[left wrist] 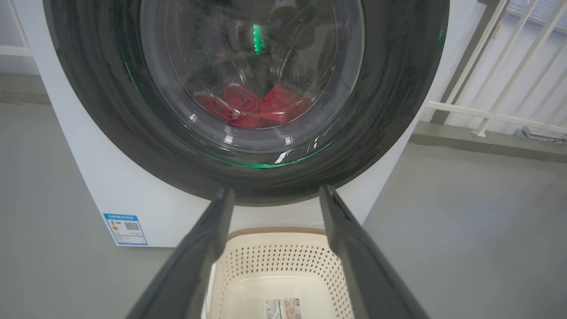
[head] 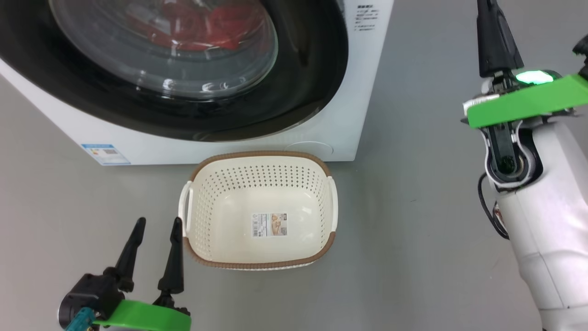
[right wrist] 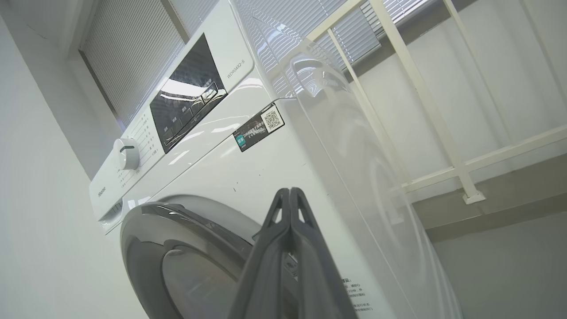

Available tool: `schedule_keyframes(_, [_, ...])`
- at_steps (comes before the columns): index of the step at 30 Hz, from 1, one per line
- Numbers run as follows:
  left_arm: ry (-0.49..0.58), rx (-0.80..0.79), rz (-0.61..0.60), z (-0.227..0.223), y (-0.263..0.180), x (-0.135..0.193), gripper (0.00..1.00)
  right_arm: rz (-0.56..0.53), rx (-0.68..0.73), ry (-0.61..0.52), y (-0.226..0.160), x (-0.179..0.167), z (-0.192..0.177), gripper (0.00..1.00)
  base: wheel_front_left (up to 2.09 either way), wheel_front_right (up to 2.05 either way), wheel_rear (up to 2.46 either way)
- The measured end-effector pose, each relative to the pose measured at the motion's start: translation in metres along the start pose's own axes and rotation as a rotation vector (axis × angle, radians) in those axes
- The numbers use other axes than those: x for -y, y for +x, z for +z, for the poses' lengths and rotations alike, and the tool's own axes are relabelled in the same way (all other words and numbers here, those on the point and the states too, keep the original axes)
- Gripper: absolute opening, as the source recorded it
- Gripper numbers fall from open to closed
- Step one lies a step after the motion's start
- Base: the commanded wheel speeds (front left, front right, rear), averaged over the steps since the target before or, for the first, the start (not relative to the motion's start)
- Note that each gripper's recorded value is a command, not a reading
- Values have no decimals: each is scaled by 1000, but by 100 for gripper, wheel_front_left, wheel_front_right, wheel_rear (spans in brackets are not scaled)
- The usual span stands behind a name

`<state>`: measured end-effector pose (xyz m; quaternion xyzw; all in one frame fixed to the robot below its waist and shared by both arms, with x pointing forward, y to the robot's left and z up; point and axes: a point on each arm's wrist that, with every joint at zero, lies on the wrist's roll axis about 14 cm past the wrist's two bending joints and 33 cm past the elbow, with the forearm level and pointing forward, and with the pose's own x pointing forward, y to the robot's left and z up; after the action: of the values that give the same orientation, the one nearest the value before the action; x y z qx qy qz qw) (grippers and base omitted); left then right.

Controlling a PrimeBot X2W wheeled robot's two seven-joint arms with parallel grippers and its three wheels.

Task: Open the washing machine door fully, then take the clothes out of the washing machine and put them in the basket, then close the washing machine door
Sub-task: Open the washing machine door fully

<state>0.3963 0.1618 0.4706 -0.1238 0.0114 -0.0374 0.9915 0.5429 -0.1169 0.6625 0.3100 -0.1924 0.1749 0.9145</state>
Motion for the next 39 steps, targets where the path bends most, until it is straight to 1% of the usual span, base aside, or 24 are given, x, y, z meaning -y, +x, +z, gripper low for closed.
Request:
schedule_keyframes(2, [-2,0,6,0,1,-2,100,-1,-28,86,7,-2,-11,0,0,0,0])
schedule_keyframes(4, [-3,-4,10,-2,3,-4,100,2,-88,183,15,-6,-26,0,0,0,0])
schedule_keyframes(6, [-7,-8,13,-3,4,-5,100,4,-146,252,22,-7,-35,0,0,0,0])
schedule_keyframes(10, [-9,-11,13,-4,8,-5,100,11,-276,321,29,-5,-57,0,0,0,0])
schedule_keyframes(13, [-12,-17,16,-7,11,-7,100,25,-403,380,30,-10,-80,0,0,0,0])
schedule_keyframes(16, [-16,-28,19,-11,14,-8,100,30,-503,457,31,-13,-97,0,0,0,0])
schedule_keyframes(21, [-19,-42,11,-17,21,-7,100,34,-617,589,34,-11,-115,0,0,0,0])
schedule_keyframes(24, [-20,-48,9,-20,27,-8,100,32,-657,658,40,-6,-121,0,0,0,0])
schedule_keyframes(28, [-20,-52,10,-24,35,-10,100,26,-704,715,47,4,-130,0,0,0,0])
schedule_keyframes(34, [-26,-72,23,-33,40,-16,100,1,-840,749,43,16,-163,0,0,0,0])
schedule_keyframes(36, [-32,-81,30,-36,39,-18,100,-1,-870,776,42,16,-171,0,0,0,0])
schedule_keyframes(39, [-35,-90,38,-39,40,-21,100,4,-888,789,47,16,-177,0,0,0,0])
